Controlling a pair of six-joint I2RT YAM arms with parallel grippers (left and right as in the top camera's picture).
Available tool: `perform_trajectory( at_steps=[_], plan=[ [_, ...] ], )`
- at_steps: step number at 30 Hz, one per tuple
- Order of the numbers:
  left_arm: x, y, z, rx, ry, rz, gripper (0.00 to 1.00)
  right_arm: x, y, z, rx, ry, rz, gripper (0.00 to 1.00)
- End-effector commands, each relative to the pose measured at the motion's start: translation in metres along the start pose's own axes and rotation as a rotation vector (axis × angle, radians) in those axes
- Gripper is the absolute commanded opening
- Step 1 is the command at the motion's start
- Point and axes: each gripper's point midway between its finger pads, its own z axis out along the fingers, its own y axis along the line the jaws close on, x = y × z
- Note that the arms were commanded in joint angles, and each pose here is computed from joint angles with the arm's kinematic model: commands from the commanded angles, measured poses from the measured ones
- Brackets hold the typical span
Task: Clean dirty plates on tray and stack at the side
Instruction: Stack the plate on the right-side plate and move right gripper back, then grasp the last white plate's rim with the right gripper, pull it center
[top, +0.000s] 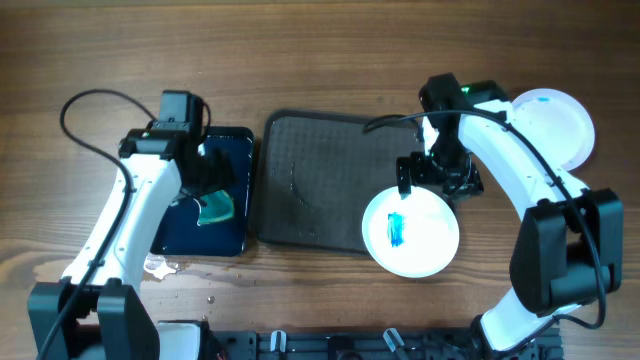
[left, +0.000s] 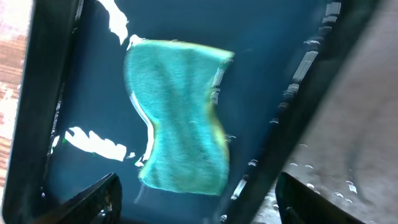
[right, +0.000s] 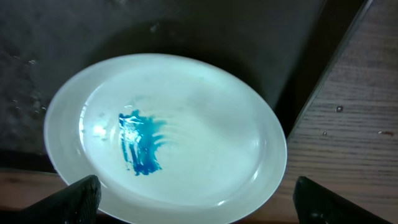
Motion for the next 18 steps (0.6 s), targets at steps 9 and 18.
perform_trajectory(
  at_steps=[9,18],
  plan=[
    [0.013,0.007,0.083,0.048,0.203,-0.05,0.52,0.001,0.011,0.001,-0.066,-0.008,-0.016,1.0],
    [-0.022,-0.004,0.07,0.086,0.085,-0.05,0.64,0.0,0.014,0.001,-0.084,-0.01,-0.035,1.0]
  ],
)
